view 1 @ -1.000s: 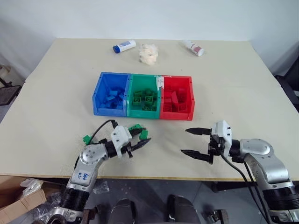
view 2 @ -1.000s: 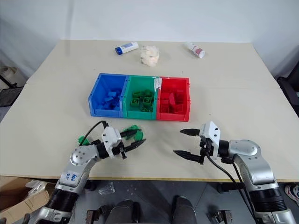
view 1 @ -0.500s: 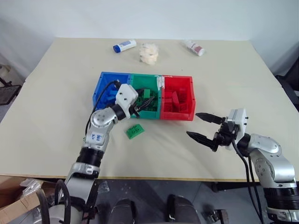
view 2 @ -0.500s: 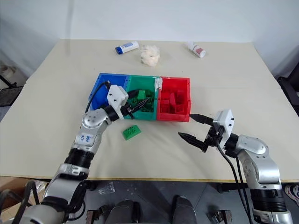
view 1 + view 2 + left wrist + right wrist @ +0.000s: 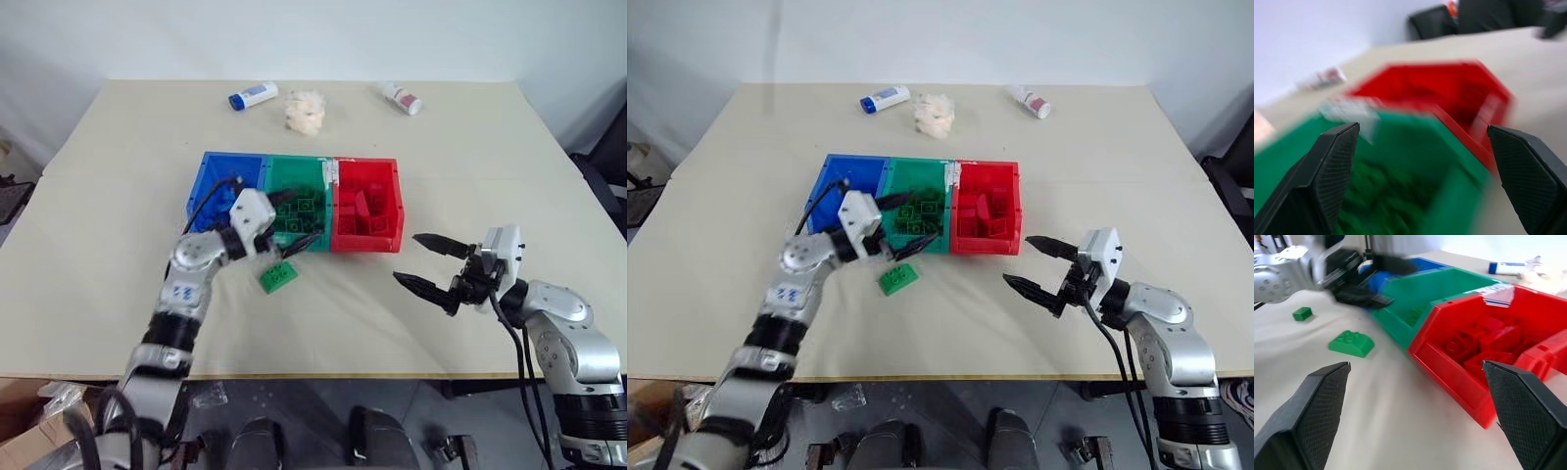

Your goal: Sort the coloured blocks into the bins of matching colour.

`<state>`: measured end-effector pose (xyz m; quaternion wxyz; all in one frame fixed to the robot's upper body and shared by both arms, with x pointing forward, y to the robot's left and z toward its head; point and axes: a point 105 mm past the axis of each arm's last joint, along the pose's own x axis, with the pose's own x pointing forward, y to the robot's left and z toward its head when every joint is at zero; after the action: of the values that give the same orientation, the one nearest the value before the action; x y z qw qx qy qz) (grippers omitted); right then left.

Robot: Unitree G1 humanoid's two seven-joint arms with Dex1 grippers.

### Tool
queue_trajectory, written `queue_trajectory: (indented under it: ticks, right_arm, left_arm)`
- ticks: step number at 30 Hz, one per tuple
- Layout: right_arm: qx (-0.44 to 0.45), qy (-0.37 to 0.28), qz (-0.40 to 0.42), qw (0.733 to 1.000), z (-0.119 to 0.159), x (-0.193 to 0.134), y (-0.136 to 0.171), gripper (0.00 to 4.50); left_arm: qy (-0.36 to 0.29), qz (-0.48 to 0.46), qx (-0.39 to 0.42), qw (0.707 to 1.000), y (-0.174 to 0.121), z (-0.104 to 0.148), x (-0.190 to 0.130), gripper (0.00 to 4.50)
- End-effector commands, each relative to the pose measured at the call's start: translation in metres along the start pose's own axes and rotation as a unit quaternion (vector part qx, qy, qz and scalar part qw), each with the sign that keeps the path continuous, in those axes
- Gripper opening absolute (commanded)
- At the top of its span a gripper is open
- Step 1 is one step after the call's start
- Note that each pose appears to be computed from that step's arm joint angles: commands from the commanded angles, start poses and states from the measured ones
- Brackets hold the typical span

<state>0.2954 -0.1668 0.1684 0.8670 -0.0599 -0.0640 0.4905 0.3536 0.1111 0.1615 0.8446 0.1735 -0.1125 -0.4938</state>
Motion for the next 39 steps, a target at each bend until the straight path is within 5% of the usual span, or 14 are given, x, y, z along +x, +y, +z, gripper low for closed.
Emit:
queue_trajectory:
  ticks: [1,8,15,21,31,39]
  right_arm:
    - [-0.015,0.0,0.035,0.999,0.009,0.006,0.004,4.5]
    - [-0.015,0.026,0.077,0.997,0.005,0.014,0.002,4.5]
    - [-0.018,0.032,0.095,0.995,0.007,0.018,-0.002,4.5]
    - [-0.018,0.032,0.103,0.994,0.007,0.022,0.001,4.5]
    - [-0.022,0.04,0.094,0.994,0.002,0.016,0.008,4.5]
    - [-0.024,0.042,0.066,0.997,0.001,0.005,0.009,4.5]
  left_arm:
    - [0.005,0.013,0.016,1.0,0.0,0.012,-0.038,4.44]
    - [0.078,0.032,-0.039,0.996,-0.033,-0.006,-0.118,4.44]
    - [0.123,0.053,-0.068,0.989,-0.053,-0.016,-0.154,4.44]
    - [0.104,0.051,-0.054,0.992,-0.048,-0.012,-0.129,4.44]
    - [0.114,0.016,-0.049,0.992,-0.042,-0.043,-0.061,4.44]
    - [0.118,0.002,-0.047,0.992,-0.034,-0.052,-0.047,2.2]
